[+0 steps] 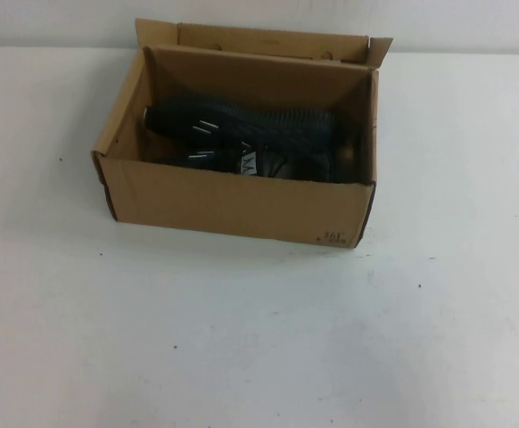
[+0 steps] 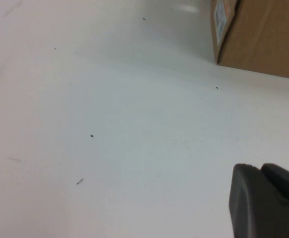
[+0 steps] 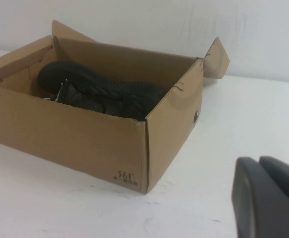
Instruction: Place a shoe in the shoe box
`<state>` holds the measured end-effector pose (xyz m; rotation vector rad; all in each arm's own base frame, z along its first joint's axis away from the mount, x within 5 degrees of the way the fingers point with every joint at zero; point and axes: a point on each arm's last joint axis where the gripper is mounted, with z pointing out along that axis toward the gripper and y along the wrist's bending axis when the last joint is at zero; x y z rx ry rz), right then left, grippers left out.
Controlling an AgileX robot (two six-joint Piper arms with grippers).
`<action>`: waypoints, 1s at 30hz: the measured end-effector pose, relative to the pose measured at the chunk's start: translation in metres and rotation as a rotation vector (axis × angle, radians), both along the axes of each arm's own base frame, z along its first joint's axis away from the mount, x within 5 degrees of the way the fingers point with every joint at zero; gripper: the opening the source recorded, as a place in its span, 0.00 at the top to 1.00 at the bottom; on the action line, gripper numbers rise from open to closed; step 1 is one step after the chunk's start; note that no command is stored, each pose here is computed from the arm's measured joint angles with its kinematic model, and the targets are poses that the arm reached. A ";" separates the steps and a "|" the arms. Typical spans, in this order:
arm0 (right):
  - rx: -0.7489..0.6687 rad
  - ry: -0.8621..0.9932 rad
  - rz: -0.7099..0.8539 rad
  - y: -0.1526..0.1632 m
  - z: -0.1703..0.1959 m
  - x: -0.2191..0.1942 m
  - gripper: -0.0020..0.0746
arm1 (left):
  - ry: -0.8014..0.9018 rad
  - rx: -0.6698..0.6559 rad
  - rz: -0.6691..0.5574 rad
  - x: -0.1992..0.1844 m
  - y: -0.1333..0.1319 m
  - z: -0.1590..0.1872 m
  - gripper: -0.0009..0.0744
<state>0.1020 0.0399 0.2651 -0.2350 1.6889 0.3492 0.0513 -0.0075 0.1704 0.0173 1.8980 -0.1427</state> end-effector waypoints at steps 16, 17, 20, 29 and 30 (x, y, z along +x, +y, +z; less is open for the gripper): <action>-0.024 -0.117 -0.292 -0.034 -0.014 -0.037 1.00 | 0.000 0.000 -0.001 0.000 0.000 0.000 0.99; -0.043 -0.118 -0.309 -0.036 -0.021 -0.040 1.00 | 0.000 0.000 -0.001 0.000 0.000 0.000 0.99; -0.069 -0.102 -0.336 -0.037 -0.042 -0.046 1.00 | 0.000 0.000 -0.001 0.000 0.000 0.000 0.99; 0.010 0.090 -0.334 -0.036 -0.085 -0.047 1.00 | 0.000 0.000 -0.001 0.000 0.000 0.000 0.99; 0.009 0.117 -0.331 -0.036 -0.088 -0.048 1.00 | -0.002 0.000 -0.001 0.000 0.000 0.000 0.99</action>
